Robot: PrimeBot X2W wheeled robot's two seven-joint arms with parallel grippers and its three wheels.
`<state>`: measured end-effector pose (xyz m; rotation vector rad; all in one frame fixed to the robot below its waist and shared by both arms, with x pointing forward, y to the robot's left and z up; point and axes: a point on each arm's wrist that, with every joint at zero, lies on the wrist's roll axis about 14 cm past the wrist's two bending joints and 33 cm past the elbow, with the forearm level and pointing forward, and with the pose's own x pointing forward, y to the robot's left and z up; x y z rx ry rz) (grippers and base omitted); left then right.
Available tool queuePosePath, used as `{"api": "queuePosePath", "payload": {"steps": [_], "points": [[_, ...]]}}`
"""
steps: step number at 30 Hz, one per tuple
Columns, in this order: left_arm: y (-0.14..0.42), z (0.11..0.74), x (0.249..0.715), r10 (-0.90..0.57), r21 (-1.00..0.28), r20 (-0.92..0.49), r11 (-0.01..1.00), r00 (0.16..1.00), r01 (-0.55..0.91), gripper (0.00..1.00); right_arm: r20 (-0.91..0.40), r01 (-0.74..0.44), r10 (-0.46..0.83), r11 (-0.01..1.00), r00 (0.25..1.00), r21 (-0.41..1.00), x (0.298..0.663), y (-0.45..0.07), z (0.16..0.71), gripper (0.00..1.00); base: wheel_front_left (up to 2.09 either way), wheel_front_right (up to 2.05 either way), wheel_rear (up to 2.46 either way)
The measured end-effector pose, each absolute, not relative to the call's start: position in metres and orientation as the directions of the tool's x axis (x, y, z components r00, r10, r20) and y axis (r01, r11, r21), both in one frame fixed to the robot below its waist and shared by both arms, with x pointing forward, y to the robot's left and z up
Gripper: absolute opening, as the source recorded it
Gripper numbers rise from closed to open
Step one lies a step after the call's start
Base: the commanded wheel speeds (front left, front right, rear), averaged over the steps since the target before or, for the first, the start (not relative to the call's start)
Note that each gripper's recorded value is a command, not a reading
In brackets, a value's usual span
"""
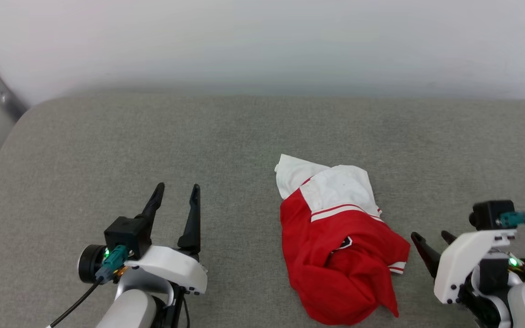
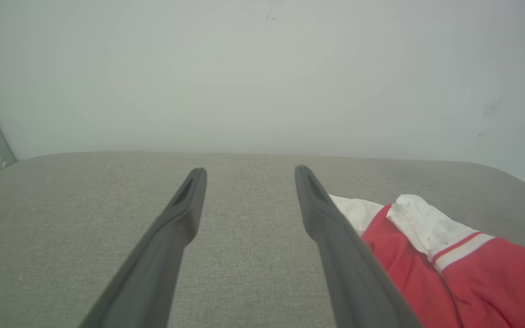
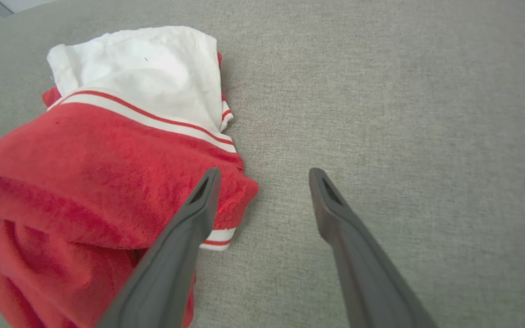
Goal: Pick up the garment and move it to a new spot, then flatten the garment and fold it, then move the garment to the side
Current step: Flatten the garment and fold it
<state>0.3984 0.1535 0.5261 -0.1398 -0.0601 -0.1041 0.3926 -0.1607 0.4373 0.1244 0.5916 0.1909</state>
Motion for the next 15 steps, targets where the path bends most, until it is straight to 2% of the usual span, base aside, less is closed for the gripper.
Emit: {"api": "queuePosePath", "payload": {"steps": [7, 10, 13, 14, 15], "points": [[0.155, 0.518, 0.407, -0.093, -0.145, 0.055, 0.984, 0.994, 0.1, 1.0, -0.707, -0.284, 0.342, 0.937, 0.619, 0.204, 0.396, -0.121, 0.411, 1.0, 0.0, 0.0, 0.0], [0.155, 0.514, 0.408, -0.09, -0.147, 0.044, 0.984, 0.995, 0.096, 1.0, -0.768, -0.307, 0.355, 0.927, 0.533, 0.216, 0.391, -0.115, 0.395, 1.0, 0.0, 0.0, 0.0], [0.158, 0.512, 0.409, -0.083, -0.149, 0.041, 0.985, 0.996, 0.088, 1.0, -0.801, -0.309, 0.362, 0.922, 0.477, 0.233, 0.387, -0.112, 0.383, 1.0, 0.0, 0.0, 0.0], [0.159, 0.51, 0.409, -0.08, -0.149, 0.038, 0.985, 0.996, 0.085, 1.0, -0.804, -0.312, 0.364, 0.921, 0.47, 0.235, 0.387, -0.112, 0.382, 0.52, 0.0, 0.0, 0.0], [0.159, 0.51, 0.408, -0.078, -0.149, 0.036, 0.985, 0.996, 0.083, 1.0, -0.8, -0.314, 0.369, 0.919, 0.473, 0.238, 0.389, -0.111, 0.383, 0.15, 0.0, 0.0, 0.0]]}}
